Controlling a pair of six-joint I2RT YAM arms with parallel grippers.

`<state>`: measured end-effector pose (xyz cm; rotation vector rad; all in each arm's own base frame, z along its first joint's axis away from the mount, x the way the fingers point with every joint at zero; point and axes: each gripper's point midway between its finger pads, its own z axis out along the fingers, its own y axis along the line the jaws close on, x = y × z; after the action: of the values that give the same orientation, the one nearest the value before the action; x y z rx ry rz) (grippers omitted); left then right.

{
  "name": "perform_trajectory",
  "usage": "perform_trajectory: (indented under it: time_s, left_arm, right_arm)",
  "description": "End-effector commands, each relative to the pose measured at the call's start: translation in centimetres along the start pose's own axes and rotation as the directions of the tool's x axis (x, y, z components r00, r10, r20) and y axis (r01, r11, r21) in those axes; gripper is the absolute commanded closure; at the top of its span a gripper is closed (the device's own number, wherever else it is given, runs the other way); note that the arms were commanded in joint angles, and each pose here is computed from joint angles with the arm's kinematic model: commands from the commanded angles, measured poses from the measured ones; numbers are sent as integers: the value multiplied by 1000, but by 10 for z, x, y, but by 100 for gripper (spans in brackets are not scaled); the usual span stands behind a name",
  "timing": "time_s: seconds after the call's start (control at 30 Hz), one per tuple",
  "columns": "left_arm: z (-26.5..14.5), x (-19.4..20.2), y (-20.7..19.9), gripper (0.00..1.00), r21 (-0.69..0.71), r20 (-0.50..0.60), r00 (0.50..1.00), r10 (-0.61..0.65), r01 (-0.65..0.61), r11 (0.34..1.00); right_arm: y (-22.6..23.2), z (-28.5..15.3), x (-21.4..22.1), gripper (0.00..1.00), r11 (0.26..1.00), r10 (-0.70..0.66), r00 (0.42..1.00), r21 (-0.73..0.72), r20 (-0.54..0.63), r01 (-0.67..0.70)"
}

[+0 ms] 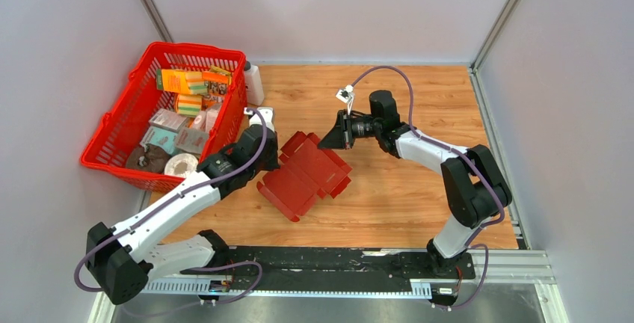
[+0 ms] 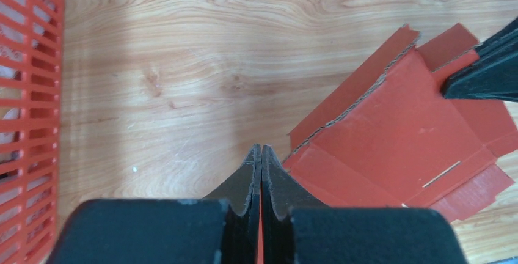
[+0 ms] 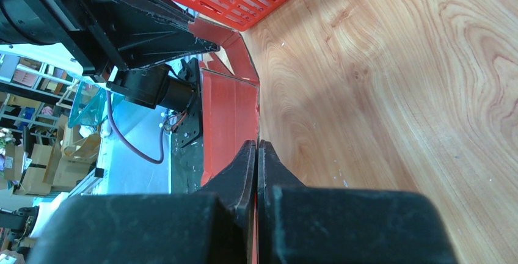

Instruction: Fold the paper box

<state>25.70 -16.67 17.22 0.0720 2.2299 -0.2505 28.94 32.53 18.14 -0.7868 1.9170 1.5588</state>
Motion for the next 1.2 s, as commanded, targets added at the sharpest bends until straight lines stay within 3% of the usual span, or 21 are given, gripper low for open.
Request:
perform_trajectory:
  time_s: [0.0,0.47,0.5,0.53,0.63,0.73,0.9,1.0,1.17]
  left_arm:
    - [5,-8,-21,98,100,29,999,-33,30,995]
    - [15,24,-52,100,269,-53,994,-94,105,957]
    - [14,23,-53,96,278,-47,995,-84,94,956]
    - [11,20,-55,85,292,-39,996,-76,84,953]
    - [-5,-2,-61,65,345,41,998,-53,36,938]
    - [-16,-25,-74,58,397,91,996,0,-36,917]
    - [-15,-48,-84,55,379,85,991,100,-125,917]
    - [-6,-60,-86,62,348,96,982,162,-185,919]
    - [8,-62,-89,61,315,48,967,249,-251,915]
  right_arm:
    - [16,-1,-19,100,996,-76,996,-36,40,78]
    - [15,-1,-18,100,996,-81,996,-31,35,82]
    - [14,-1,-18,100,996,-86,996,-26,31,87]
    - [13,-1,-16,100,997,-79,997,-19,22,79]
    - [8,-1,-11,100,995,-95,996,11,-1,95]
    - [4,2,-5,100,992,-115,992,47,-41,117]
    - [6,6,-1,100,989,-133,989,48,-70,137]
    - [10,5,0,100,990,-138,988,30,-75,141]
    - [12,6,1,100,989,-144,986,21,-77,146]
